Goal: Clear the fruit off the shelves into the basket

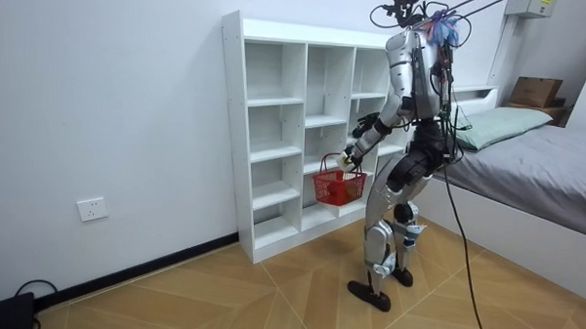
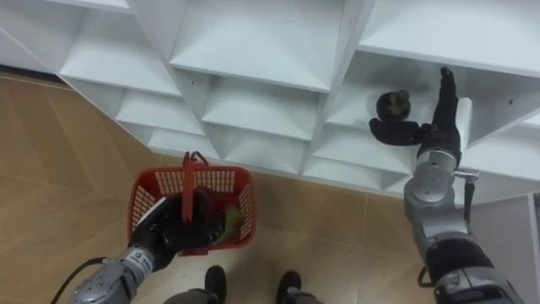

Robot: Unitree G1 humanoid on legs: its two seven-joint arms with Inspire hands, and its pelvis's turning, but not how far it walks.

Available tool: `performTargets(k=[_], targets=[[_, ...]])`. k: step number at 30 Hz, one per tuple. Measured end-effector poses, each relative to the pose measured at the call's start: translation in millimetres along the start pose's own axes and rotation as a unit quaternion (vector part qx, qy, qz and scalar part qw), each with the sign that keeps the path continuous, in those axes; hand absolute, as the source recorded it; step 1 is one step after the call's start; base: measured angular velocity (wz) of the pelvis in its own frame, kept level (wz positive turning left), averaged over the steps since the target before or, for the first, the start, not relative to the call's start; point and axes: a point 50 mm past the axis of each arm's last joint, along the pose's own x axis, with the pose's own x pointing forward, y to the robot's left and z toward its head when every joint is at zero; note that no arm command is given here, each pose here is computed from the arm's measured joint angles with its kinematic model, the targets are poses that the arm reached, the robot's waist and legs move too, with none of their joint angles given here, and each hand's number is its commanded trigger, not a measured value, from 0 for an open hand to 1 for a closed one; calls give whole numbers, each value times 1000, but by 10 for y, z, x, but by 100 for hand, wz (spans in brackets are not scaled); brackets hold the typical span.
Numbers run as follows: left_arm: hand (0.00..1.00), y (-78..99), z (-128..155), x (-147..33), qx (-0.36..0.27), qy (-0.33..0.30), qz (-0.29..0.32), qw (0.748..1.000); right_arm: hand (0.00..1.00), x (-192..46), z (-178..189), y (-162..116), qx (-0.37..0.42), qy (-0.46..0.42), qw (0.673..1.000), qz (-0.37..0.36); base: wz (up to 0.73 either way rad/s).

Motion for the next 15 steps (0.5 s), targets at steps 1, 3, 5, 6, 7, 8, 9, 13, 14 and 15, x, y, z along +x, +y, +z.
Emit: performTargets(k=[1,3,5,6,7,8,9,13,14,15], targets=[[100,1,-3,0,0,1,0,1000,0,0,0,0,0,0,1000,0,0],[100,12,-19,-3,0,4,6,1000,0,0,0,-1,-1,-1,1000,-2,0],[100,18,-25,-3,-1,6,10,1000,0,-1,0,-6,-1,0,1000,-7,0],[100,19,-27,-3,-2,6,10,1000,0,-1,0,-9,-1,0,1000,-10,0],[100,18,-26,-1,-2,6,11,1000,0,-1,0,-9,-1,0,1000,-11,0],[100,18,-19,5,-1,5,11,1000,0,-2,0,-10,-1,0,1000,-14,0],[100,19,-9,17,-1,4,11,1000,0,-3,0,-11,-1,0,1000,-16,3],[100,24,21,44,1,1,12,1000,0,-3,0,-15,-1,0,1000,-21,3],[100,22,31,51,2,0,12,1000,0,-3,0,-16,-1,0,1000,-22,0],[100,21,37,55,2,-1,12,1000,0,-4,0,-15,0,0,1000,-23,0]])
